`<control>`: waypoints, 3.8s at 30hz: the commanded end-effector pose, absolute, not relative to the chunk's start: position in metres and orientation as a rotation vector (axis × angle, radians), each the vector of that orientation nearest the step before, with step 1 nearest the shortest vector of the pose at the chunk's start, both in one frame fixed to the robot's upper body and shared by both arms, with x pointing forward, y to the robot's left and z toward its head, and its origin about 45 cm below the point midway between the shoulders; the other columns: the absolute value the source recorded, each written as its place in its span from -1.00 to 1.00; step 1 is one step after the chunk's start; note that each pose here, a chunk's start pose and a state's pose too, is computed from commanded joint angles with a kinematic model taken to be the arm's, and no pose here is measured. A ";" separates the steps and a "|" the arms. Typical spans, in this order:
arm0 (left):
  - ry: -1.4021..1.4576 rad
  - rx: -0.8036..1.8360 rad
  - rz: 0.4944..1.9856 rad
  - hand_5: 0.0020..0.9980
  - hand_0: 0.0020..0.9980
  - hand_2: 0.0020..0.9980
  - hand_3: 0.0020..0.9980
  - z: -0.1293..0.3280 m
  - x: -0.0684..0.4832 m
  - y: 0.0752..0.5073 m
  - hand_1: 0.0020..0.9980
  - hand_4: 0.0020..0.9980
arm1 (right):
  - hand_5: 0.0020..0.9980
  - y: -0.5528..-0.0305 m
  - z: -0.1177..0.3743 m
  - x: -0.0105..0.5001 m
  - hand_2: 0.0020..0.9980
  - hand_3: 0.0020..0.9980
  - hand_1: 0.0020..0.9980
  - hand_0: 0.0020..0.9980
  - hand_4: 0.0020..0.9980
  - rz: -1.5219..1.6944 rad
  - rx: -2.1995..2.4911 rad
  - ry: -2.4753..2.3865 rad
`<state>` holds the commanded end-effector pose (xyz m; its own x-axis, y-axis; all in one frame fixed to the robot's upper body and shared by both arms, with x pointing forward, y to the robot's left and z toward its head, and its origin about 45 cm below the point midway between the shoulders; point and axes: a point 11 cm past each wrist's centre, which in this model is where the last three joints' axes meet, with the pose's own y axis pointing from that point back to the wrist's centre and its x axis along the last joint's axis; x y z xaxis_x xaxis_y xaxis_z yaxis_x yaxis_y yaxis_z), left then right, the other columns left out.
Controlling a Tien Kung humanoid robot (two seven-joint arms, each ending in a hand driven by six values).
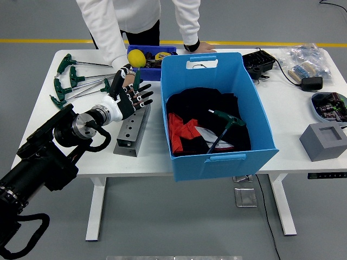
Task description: Lift tool from toolbox,place it in box,lift tool from toolbox,place it in box
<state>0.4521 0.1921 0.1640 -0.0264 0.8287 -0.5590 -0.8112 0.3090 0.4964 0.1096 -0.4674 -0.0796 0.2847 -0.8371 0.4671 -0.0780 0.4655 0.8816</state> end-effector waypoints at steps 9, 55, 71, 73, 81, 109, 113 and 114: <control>0.919 -0.023 1.284 0.86 0.26 0.70 0.66 0.175 0.451 0.186 0.44 0.63 | 0.27 -0.467 -0.081 0.106 0.45 0.11 0.35 0.32 0.60 -0.638 0.973 -1.181; 0.421 0.298 0.823 0.90 0.27 0.66 0.63 0.238 0.415 0.055 0.46 0.61 | 0.27 -0.468 -0.081 0.104 0.45 0.11 0.34 0.32 0.61 -0.639 0.971 -1.174; -0.246 0.702 0.800 1.00 -0.05 0.58 0.74 0.215 0.436 0.056 0.32 0.62 | 0.27 -0.472 -0.076 0.116 0.44 0.12 0.34 0.32 0.61 -0.607 0.973 -1.180; -0.328 0.731 0.774 1.00 -0.16 0.55 0.85 0.216 0.434 0.054 0.26 0.62 | 0.27 -0.472 -0.076 0.115 0.44 0.11 0.34 0.32 0.61 -0.608 0.973 -1.179; -0.632 0.869 0.733 1.00 -0.18 0.58 0.86 0.217 0.435 0.056 0.27 0.62 | 0.27 -0.472 -0.076 0.116 0.44 0.11 0.34 0.32 0.61 -0.606 0.975 -1.176; -0.952 0.369 0.988 0.19 0.67 0.86 0.35 0.244 0.405 0.114 0.64 0.47 | 0.27 -0.473 -0.080 0.100 0.44 0.11 0.34 0.32 0.61 -0.640 0.958 -1.188; -0.873 0.384 1.022 0.19 0.67 0.86 0.35 0.234 0.396 0.141 0.64 0.47 | 0.27 -0.472 -0.081 0.096 0.44 0.11 0.34 0.32 0.61 -0.647 0.955 -1.186; -0.857 0.390 1.035 0.16 0.62 0.81 0.35 0.232 0.394 0.148 0.60 0.48 | 0.27 -0.472 -0.082 0.095 0.44 0.11 0.34 0.31 0.61 -0.649 0.955 -1.186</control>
